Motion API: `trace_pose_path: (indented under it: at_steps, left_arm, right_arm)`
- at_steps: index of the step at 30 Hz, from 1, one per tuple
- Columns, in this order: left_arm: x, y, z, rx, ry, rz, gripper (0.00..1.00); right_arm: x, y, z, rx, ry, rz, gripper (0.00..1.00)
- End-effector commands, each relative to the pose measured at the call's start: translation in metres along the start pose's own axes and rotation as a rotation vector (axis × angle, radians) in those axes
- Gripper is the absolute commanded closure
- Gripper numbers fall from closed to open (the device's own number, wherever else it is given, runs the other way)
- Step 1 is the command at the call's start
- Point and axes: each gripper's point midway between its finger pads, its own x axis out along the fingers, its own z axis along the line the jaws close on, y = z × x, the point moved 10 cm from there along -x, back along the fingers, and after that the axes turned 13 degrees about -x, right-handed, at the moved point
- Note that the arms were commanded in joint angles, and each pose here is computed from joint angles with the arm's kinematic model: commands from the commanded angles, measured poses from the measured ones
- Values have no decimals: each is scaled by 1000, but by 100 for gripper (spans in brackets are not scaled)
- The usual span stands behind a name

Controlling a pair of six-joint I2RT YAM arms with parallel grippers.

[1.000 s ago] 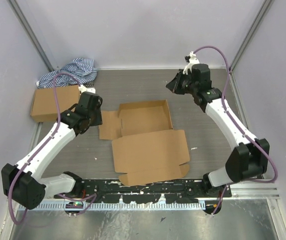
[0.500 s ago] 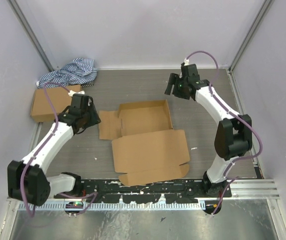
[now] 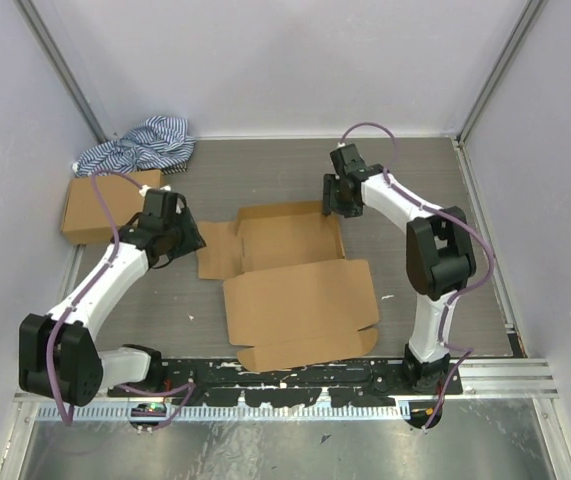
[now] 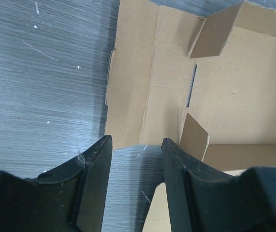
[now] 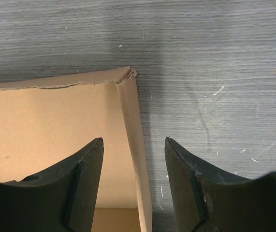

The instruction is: Fold the paper box

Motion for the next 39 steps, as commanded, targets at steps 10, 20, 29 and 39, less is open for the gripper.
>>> trace_pose_path:
  at_steps: [10,20,29,39]
  left_arm:
    - [-9,2,7,20,8,-34,48]
    - [-14,1,8,27,-2,-48,48]
    - [-19,-3,6,38,-21,-43,48]
    - [-19,-4,3,36,-2,-36,47]
  right_arm:
    - [31,-9,12,-52,116,30,66]
    - [32,-1,11,-43,130,52,99]
    - [14,6,11,-72,76,52,99]
    - [7,12,14,-79,77,66,81]
